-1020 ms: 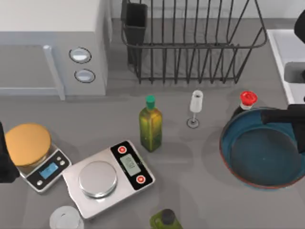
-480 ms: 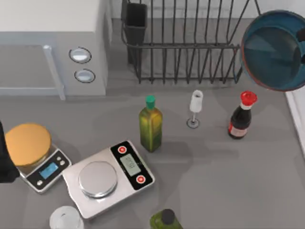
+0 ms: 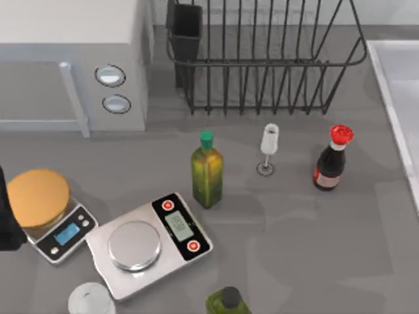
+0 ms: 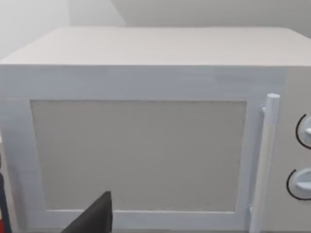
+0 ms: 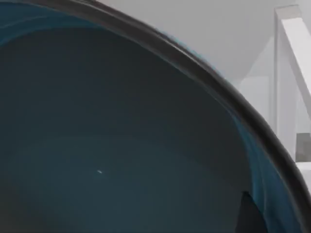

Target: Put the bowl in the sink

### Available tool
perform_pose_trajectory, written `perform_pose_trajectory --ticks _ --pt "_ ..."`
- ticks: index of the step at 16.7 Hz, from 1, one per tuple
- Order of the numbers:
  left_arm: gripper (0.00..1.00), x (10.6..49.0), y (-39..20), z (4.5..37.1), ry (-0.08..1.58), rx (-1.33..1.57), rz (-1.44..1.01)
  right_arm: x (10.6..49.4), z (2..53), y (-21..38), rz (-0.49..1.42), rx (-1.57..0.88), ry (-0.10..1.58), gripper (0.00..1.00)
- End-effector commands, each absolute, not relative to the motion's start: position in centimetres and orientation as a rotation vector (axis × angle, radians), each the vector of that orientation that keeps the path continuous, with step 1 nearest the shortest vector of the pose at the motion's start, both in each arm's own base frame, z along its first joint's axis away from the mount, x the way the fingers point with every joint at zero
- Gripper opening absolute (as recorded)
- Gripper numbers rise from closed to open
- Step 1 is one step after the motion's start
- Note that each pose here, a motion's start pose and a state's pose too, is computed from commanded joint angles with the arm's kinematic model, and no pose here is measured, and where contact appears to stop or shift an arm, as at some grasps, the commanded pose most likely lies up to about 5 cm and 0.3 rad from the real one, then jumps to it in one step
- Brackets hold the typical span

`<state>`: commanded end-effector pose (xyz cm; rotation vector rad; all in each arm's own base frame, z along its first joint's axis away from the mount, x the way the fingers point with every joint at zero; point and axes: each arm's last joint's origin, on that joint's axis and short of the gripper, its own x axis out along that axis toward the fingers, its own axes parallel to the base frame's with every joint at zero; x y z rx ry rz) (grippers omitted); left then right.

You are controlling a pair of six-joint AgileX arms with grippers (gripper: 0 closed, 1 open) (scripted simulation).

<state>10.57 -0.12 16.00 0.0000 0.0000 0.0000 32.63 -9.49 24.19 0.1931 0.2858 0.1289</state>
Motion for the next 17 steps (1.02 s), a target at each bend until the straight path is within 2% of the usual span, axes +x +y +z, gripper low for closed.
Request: perform_pose_trajectory --ticks 3,7,17 --pt "1.00 10.6 -0.1 16.0 0.000 0.000 0.000 30.5 22.9 -12.0 0.075 0.097 0.129 0.00" --pt "1.00 10.6 -0.1 16.0 0.000 0.000 0.000 27.7 21.4 -13.4 0.012 0.018 0.024 0.00" --pt "1.00 10.6 -0.1 16.0 0.000 0.000 0.000 27.0 20.5 -13.6 -0.006 0.004 0.004 0.00"
